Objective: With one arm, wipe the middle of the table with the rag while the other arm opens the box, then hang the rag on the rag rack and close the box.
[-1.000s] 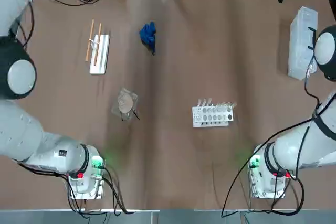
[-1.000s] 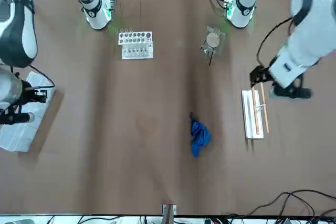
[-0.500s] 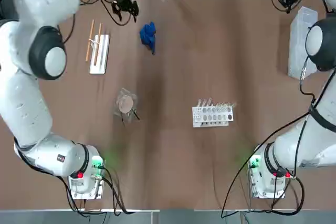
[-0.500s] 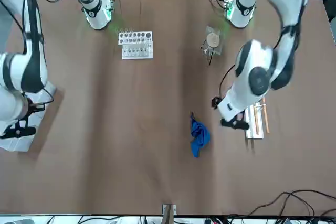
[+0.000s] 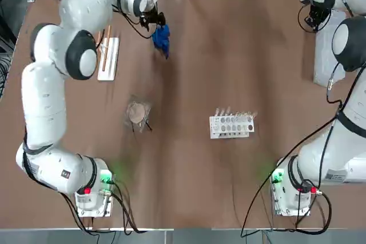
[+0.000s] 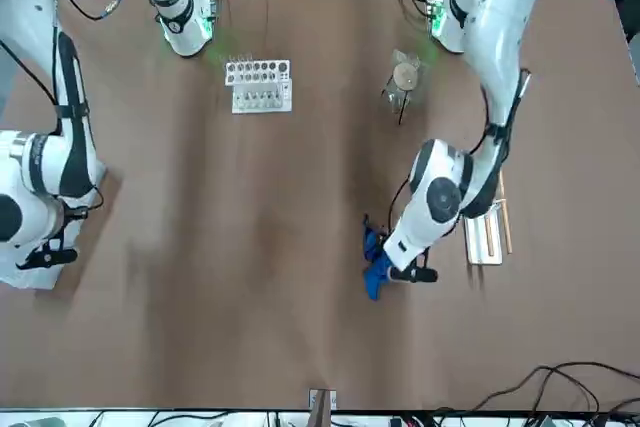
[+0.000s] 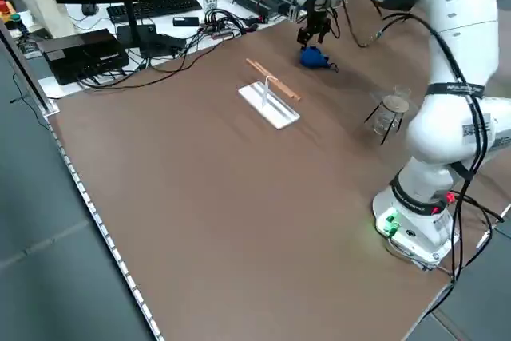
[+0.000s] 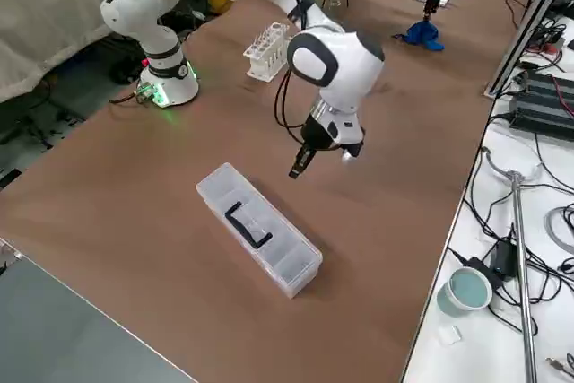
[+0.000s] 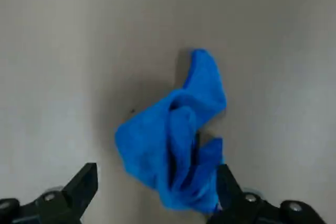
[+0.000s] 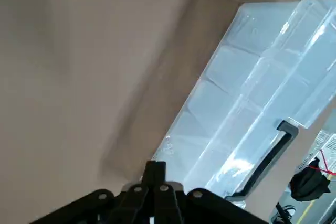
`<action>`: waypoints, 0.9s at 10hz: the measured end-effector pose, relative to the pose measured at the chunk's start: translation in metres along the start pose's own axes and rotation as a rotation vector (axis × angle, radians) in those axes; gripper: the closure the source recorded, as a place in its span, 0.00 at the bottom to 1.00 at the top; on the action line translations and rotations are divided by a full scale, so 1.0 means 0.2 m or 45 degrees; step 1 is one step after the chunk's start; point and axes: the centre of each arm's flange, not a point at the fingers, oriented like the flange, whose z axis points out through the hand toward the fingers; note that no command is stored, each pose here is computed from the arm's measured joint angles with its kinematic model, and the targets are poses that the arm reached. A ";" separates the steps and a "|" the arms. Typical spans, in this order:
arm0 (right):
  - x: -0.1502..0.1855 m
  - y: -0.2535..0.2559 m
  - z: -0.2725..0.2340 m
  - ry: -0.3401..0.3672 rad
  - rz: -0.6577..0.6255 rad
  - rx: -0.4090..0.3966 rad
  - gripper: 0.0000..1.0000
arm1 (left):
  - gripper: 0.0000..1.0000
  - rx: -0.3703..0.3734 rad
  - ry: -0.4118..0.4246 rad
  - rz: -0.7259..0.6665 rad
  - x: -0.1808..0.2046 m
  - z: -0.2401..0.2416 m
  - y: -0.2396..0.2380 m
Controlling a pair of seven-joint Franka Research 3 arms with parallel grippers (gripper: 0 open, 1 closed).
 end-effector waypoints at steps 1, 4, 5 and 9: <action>0.00 0.00 0.08 0.034 -0.004 0.001 0.99 | 0.01 -0.020 0.043 -0.019 0.02 0.06 0.02; -0.05 0.05 0.32 0.079 -0.014 -0.018 0.99 | 0.13 -0.041 0.079 -0.019 0.03 0.21 0.06; -0.07 0.07 0.36 0.065 -0.010 -0.012 0.99 | 0.29 -0.042 0.081 -0.016 0.03 0.20 0.07; -0.12 0.15 0.42 0.029 -0.020 -0.046 0.99 | 0.89 -0.042 0.082 -0.018 0.03 0.20 0.07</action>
